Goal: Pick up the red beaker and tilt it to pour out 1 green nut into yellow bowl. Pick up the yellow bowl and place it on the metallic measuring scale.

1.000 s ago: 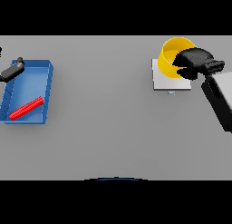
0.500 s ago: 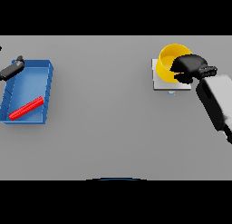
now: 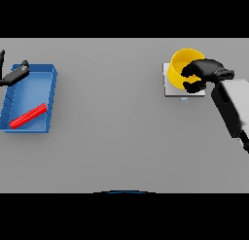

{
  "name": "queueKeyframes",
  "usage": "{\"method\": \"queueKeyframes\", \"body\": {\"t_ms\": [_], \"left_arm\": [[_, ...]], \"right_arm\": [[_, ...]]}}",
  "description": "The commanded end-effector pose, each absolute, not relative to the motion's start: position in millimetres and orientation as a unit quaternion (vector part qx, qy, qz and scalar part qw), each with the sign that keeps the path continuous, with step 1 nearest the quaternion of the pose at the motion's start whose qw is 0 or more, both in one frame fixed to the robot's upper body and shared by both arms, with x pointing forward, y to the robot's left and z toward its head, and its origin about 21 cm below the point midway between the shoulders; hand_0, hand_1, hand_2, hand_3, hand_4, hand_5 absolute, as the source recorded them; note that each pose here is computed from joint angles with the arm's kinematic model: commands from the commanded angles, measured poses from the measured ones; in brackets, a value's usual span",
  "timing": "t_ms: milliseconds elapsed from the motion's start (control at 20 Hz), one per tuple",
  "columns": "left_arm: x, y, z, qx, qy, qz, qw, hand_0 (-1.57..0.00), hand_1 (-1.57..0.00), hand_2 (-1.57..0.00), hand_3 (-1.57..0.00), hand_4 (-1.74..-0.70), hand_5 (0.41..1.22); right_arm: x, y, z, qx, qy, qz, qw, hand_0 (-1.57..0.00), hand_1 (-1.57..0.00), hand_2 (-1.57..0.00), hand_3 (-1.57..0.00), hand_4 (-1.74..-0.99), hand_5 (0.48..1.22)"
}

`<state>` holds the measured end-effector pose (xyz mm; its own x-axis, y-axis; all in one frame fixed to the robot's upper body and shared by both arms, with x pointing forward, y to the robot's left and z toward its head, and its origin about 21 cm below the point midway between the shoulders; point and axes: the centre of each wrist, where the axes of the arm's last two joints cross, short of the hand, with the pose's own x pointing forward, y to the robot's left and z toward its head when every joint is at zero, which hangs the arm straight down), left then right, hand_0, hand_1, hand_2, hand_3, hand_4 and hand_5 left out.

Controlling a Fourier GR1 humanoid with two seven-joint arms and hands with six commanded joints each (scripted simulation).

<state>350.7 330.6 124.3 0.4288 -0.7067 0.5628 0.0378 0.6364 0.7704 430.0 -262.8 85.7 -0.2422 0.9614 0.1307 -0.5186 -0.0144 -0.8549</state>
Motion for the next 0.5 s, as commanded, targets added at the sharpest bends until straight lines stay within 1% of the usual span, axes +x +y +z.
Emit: {"method": "queueKeyframes", "body": {"t_ms": [0,100,200,300,400,450], "left_arm": [[351.8,331.1,123.4,0.353,-0.477,-0.242,0.768,0.00,0.00,0.00,0.00,-0.81,0.738],[354.7,332.7,125.6,0.350,-0.481,-0.238,0.768,0.00,0.00,0.00,0.00,-0.81,0.739],[355.6,330.2,124.6,0.349,-0.481,-0.238,0.768,0.00,0.00,0.00,0.00,-0.81,0.736],[354.7,329.8,125.4,0.351,-0.484,-0.232,0.767,0.00,0.00,0.00,0.00,-0.81,0.734],[356.9,329.7,125.3,0.349,-0.479,-0.232,0.772,0.00,0.00,0.00,0.00,-0.82,0.734],[356.8,331.9,126.7,0.348,-0.480,-0.232,0.771,0.00,0.00,0.00,0.00,-0.82,0.734]], "right_arm": [[430.9,-263.4,84.7,-0.257,-0.425,0.667,0.555,-0.40,-0.35,-0.52,-0.60,-1.410,0.821],[431.3,-263.3,86.0,-0.253,-0.428,0.671,0.549,-0.25,-0.23,-0.39,-0.54,-1.385,0.780],[433.5,-260.6,87.1,-0.250,-0.423,0.680,0.545,-0.16,-0.14,-0.29,-0.47,-1.356,0.755],[433.0,-263.7,82.6,-0.249,-0.415,0.685,0.544,-0.10,-0.09,-0.21,-0.41,-1.336,0.741],[436.3,-261.0,86.3,-0.250,-0.414,0.687,0.543,-0.07,-0.06,-0.14,-0.37,-1.316,0.735],[435.4,-262.5,84.3,-0.248,-0.411,0.690,0.542,-0.05,-0.05,-0.12,-0.35,-1.308,0.733]]}}
